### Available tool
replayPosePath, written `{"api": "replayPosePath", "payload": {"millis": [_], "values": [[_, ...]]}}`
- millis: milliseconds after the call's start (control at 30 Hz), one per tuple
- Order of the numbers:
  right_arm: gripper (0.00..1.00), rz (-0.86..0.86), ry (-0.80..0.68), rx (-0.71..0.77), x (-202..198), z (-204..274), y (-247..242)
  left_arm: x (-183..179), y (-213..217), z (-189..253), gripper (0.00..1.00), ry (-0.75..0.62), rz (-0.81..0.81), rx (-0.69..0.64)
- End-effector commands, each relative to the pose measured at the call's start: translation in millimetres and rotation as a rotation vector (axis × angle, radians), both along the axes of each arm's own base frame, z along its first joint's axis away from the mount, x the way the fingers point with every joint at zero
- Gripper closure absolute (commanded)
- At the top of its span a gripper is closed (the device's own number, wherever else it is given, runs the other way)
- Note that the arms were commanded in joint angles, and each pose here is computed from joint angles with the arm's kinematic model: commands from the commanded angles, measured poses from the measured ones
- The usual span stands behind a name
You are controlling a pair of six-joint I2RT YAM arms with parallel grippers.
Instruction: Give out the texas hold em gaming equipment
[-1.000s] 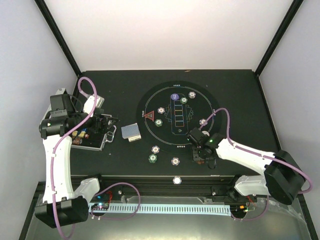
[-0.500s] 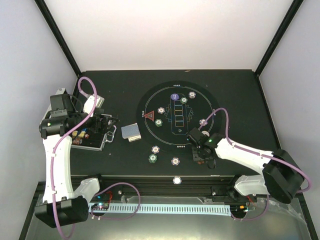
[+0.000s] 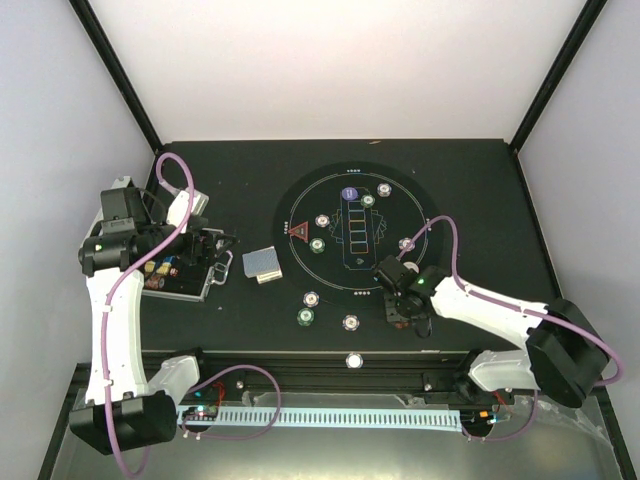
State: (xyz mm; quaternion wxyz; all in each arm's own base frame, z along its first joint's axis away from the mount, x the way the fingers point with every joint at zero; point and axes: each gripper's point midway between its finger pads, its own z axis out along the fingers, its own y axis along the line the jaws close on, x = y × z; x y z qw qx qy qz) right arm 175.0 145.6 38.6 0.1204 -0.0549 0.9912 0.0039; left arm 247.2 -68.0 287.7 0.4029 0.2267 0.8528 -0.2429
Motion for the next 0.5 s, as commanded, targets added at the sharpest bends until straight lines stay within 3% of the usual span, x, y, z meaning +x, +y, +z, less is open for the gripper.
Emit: {"api": "replayPosePath", "payload": {"millis": [0,467], "values": [[0.7,-0.001,-0.045,0.008,6,17,2,1,-2,9,0.01,-0.021,-0.008,-0.022],[0.78,0.041,-0.123,0.062,31,72,31,3,-1,7,0.01,-0.016,-0.006,-0.021]]}}
